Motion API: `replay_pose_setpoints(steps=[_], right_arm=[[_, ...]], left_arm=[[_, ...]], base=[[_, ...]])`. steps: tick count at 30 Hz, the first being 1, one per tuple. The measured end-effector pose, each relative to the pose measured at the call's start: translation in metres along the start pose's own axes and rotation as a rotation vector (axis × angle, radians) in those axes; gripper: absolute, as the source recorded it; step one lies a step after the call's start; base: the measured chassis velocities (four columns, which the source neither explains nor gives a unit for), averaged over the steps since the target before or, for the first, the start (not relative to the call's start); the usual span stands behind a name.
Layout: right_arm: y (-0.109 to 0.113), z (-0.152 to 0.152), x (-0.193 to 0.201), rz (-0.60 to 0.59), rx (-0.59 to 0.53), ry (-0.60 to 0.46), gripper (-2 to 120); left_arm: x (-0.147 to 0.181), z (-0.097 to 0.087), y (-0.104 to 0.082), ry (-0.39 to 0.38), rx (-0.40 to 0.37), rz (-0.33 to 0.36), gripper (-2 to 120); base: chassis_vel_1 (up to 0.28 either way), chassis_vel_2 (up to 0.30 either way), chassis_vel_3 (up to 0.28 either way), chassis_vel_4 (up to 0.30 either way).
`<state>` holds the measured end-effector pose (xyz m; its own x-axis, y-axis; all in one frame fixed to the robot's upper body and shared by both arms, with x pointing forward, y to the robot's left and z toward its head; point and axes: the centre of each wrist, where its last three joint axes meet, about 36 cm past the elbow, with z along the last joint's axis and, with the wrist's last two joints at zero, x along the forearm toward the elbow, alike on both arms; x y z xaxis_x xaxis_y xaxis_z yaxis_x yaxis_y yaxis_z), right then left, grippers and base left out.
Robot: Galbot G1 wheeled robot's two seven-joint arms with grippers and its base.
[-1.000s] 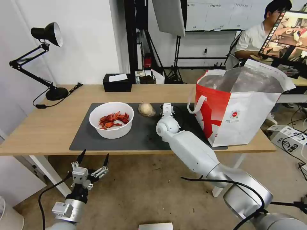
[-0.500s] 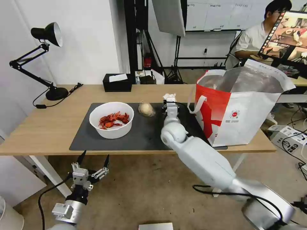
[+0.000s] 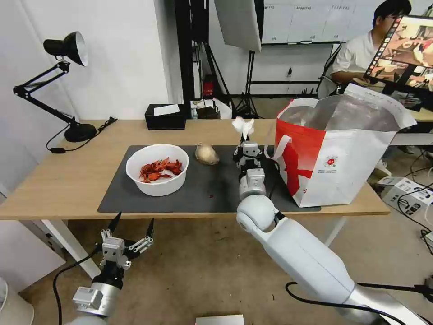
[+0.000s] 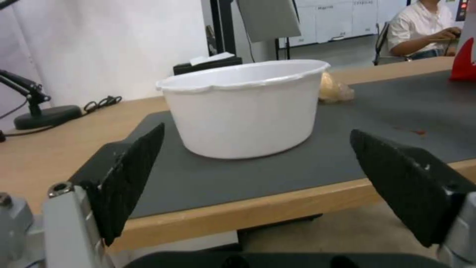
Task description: Pick up the trash from the table and place it into the takeout bag.
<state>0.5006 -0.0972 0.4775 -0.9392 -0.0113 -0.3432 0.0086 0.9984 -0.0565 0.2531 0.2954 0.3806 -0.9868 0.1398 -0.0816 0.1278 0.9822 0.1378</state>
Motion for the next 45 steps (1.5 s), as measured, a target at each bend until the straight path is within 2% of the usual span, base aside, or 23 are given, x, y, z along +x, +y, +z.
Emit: replay_pose_setpoints(steps=[3,4,6,7,8,11,12,14,16,17,19,20,26,27,30,31,34,35,38,40,41,43,45], right_arm=[[-0.016,-0.021,-0.011,0.045,0.011,-0.077,0],[-0.016,-0.021,-0.011,0.045,0.011,-0.077,0],[-0.031,-0.034,-0.02,0.114,0.043,-0.091,0],[-0.04,-0.04,-0.024,0.177,0.077,-0.077,0],[-0.04,-0.04,-0.024,0.177,0.077,-0.077,0],[-0.067,-0.05,-0.035,0.294,0.126,-0.031,0],[-0.067,-0.05,-0.035,0.294,0.126,-0.031,0],[-0.088,-0.06,-0.04,0.331,0.131,0.027,0],[-0.09,-0.061,-0.04,0.331,0.131,0.036,0],[-0.098,-0.07,-0.041,0.328,0.12,0.093,1],[-0.104,-0.076,-0.04,0.318,0.117,0.126,9],[-0.104,-0.076,-0.04,0.318,0.117,0.126,9],[-0.11,-0.085,-0.037,0.297,0.109,0.18,34],[-0.11,-0.085,-0.037,0.297,0.109,0.18,34],[-0.111,-0.088,-0.037,0.293,0.103,0.187,49],[-0.111,-0.088,-0.037,0.293,0.103,0.187,49],[-0.114,-0.091,-0.036,0.291,0.093,0.192,62],[-0.114,-0.091,-0.036,0.291,0.093,0.192,62],[-0.117,-0.092,-0.035,0.29,0.089,0.197,74],[-0.12,-0.094,-0.032,0.283,0.08,0.202,86],[-0.12,-0.094,-0.032,0.283,0.08,0.202,86],[-0.121,-0.097,-0.026,0.246,0.055,0.201,96],[-0.121,-0.099,-0.022,0.212,0.032,0.195,97]], left_arm=[[-0.001,0.0,0.001,-0.001,0.0,-0.001,100],[-0.001,0.0,0.001,-0.001,0.0,-0.001,100],[-0.001,0.0,-0.001,0.0,0.004,0.0,100],[-0.001,0.0,-0.002,0.0,0.007,0.001,100],[-0.001,0.0,-0.002,0.0,0.007,0.001,100],[-0.001,0.0,-0.003,0.0,0.008,0.005,100],[-0.001,0.0,-0.003,0.0,0.008,0.005,100],[-0.001,0.0,-0.003,-0.001,0.005,0.008,100],[-0.001,0.0,-0.003,-0.001,0.005,0.009,100],[-0.002,-0.002,-0.003,-0.003,0.004,0.012,100],[-0.002,-0.003,-0.003,-0.004,0.004,0.015,100],[-0.002,-0.003,-0.003,-0.004,0.004,0.015,100],[-0.003,-0.006,-0.002,0.002,0.001,0.018,100],[-0.003,-0.006,-0.002,0.002,0.001,0.018,100],[-0.002,-0.009,-0.002,0.001,0.001,0.018,100],[-0.002,-0.009,-0.002,0.001,0.001,0.018,100],[0.0,-0.011,-0.003,0.0,0.002,0.02,100],[0.0,-0.011,-0.003,0.0,0.002,0.02,100],[0.0,-0.013,-0.003,-0.002,0.001,0.022,100],[-0.001,-0.014,-0.004,-0.005,0.002,0.023,100],[-0.001,-0.014,-0.004,-0.005,0.002,0.023,100],[0.0,-0.016,-0.004,-0.009,0.002,0.023,100],[0.0,-0.017,-0.004,-0.011,0.002,0.023,100]], base=[[0.0,0.0,0.0,0.0],[0.0,0.0,0.0,0.0],[0.0,0.0,0.0,0.0],[0.0,0.0,0.0,0.0],[0.0,0.0,0.0,0.0],[0.0,0.0,0.0,0.0],[0.0,0.0,0.0,0.0],[0.0,0.0,0.0,0.0],[0.0,0.0,0.0,0.0],[0.0,0.0,0.0,0.0],[0.0,0.0,0.0,0.0],[0.0,0.0,0.0,0.0],[0.0,0.0,0.0,0.0],[0.0,0.0,0.0,0.0],[0.0,0.0,0.0,0.0],[0.0,0.0,0.0,0.0],[0.0,0.0,0.0,0.0],[0.0,0.0,0.0,0.0],[0.0,0.0,0.0,0.0],[0.0,0.0,0.0,0.0],[0.0,0.0,0.0,0.0],[0.0,0.0,0.0,0.0],[0.0,0.0,0.0,0.0]])
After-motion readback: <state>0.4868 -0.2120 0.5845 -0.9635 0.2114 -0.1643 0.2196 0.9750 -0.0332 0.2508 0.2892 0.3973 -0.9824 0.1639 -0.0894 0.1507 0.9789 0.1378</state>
